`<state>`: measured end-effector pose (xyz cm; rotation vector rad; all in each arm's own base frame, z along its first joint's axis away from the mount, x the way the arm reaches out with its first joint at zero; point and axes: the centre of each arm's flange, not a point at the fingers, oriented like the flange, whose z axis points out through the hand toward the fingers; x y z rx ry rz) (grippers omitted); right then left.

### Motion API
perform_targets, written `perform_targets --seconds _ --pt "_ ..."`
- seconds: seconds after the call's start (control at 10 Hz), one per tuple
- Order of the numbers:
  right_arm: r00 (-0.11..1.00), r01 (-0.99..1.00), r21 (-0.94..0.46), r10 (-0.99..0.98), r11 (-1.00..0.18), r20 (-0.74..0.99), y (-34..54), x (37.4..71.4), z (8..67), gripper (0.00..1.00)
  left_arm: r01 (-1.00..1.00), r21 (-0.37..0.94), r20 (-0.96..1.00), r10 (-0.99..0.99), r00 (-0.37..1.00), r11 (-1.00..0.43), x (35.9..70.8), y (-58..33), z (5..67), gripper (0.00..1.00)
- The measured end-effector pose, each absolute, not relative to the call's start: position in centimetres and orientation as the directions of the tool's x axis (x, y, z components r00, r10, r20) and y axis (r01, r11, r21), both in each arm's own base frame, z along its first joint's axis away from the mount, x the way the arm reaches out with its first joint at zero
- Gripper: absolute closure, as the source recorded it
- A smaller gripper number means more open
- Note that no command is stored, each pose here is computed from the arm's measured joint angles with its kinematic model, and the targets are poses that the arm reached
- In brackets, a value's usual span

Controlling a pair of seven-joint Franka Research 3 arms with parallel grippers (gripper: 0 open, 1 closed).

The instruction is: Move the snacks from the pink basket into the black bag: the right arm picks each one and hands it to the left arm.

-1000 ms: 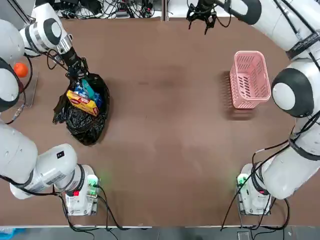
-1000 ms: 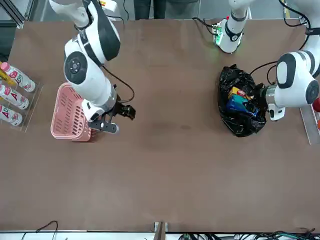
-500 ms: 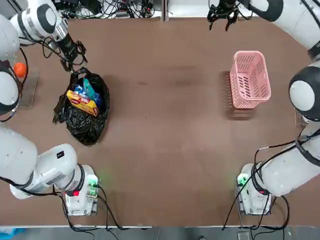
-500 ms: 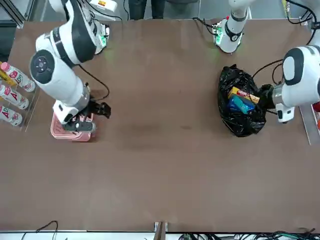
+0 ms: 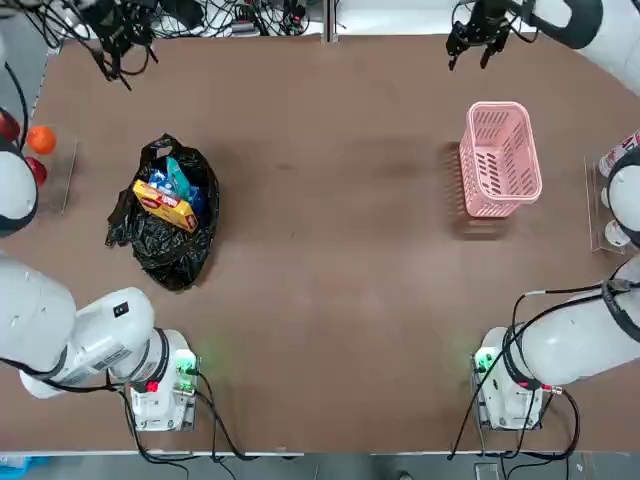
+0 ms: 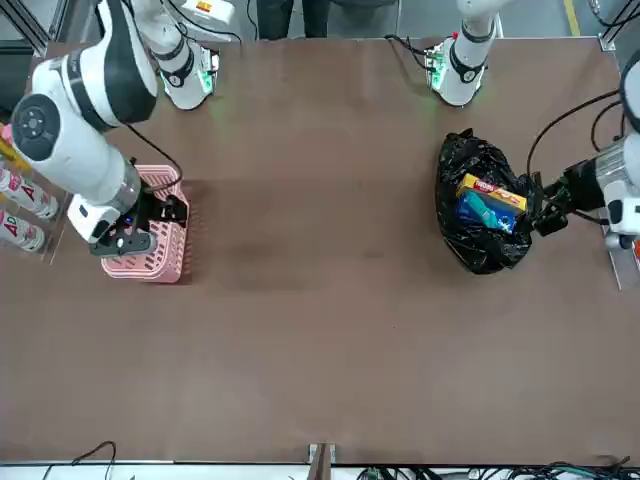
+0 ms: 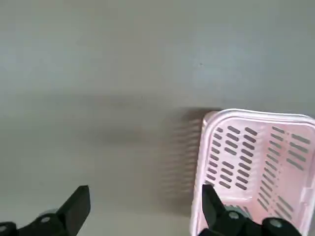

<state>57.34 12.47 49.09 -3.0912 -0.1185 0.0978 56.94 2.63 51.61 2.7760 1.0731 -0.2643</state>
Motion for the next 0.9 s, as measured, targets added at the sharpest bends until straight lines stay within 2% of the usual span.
perform_targets --seconds 0.2,0.4,0.9 --pt "0.996 0.073 -0.029 0.075 -0.997 -0.052 9.5 55.7 50.1 0.0 0.514 0.137 -0.144 0.496 0.856 -0.847 57.5 2.9 56.3 0.0" --pt "0.996 0.085 -0.033 0.086 -0.996 -0.03 6.6 53.3 52.1 0.0 0.35 0.087 -0.039 0.348 0.937 -0.933 57.9 1.0 59.5 0.0" --pt "0.989 0.132 -0.012 0.133 -0.991 -0.061 1.4 48.5 56.3 0.0 0.108 0.039 0.023 0.109 0.994 -0.993 56.9 -5.0 65.0 0.0"
